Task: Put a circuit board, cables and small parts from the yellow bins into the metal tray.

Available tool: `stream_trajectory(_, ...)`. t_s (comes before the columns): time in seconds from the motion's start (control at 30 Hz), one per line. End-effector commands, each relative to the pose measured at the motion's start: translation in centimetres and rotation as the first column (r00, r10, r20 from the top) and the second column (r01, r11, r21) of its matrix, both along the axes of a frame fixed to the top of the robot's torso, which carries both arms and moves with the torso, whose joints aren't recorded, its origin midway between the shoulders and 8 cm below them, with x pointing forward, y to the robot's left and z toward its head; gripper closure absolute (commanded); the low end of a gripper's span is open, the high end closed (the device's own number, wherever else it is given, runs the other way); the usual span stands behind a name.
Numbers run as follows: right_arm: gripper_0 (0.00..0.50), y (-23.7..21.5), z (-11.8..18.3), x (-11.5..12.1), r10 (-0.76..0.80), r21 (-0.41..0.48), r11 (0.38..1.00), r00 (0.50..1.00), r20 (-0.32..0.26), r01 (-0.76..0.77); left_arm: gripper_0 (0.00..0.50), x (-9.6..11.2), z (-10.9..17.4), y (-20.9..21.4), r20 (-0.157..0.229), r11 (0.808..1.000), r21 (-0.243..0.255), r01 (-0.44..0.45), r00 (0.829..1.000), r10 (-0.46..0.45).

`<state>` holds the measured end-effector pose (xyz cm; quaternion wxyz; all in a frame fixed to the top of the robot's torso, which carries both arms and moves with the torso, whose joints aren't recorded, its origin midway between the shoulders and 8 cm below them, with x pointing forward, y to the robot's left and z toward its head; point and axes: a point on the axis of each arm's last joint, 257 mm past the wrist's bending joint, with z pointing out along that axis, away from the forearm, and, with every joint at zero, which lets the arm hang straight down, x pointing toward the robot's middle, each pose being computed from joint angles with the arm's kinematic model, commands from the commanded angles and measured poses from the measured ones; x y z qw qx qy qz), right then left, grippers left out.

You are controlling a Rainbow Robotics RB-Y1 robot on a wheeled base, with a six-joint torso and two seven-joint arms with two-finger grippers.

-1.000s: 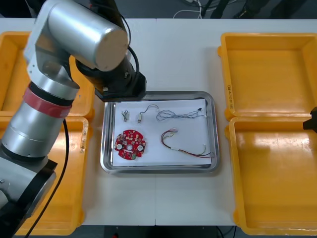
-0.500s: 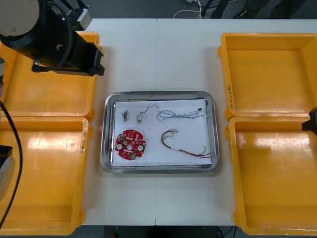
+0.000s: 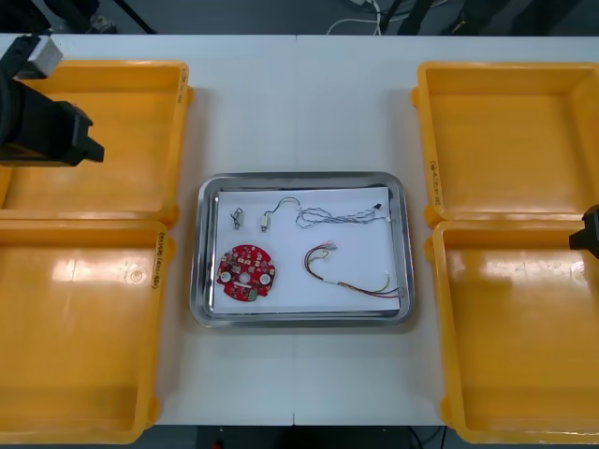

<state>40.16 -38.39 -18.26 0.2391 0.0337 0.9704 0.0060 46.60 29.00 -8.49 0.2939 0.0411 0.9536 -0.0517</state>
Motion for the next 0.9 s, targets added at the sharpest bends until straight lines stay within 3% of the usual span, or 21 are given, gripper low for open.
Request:
stream_trajectory(0.03, 0.0, -0.4, 0.2, -0.2, 0.007, -0.009, 1.0, 1.0, 0.006, -0.007, 0.0, -1.3, 0.6, 5.1, 0.033, 0.986, 0.152, 0.062, 0.997, -0.067)
stream_trajectory(0.5, 0.0, -0.4, 0.2, -0.2, 0.007, -0.009, 1.0, 1.0, 0.006, -0.007, 0.0, -4.7, -2.9, 10.9, -0.02, 0.982, 0.189, -0.029, 0.999, 0.033)
stream_trajectory(0.9, 0.0, -0.4, 0.2, -0.2, 0.007, -0.009, 1.0, 1.0, 0.006, -0.007, 0.0, -7.4, -5.1, 12.9, -0.058, 0.977, 0.204, -0.057, 0.996, 0.07)
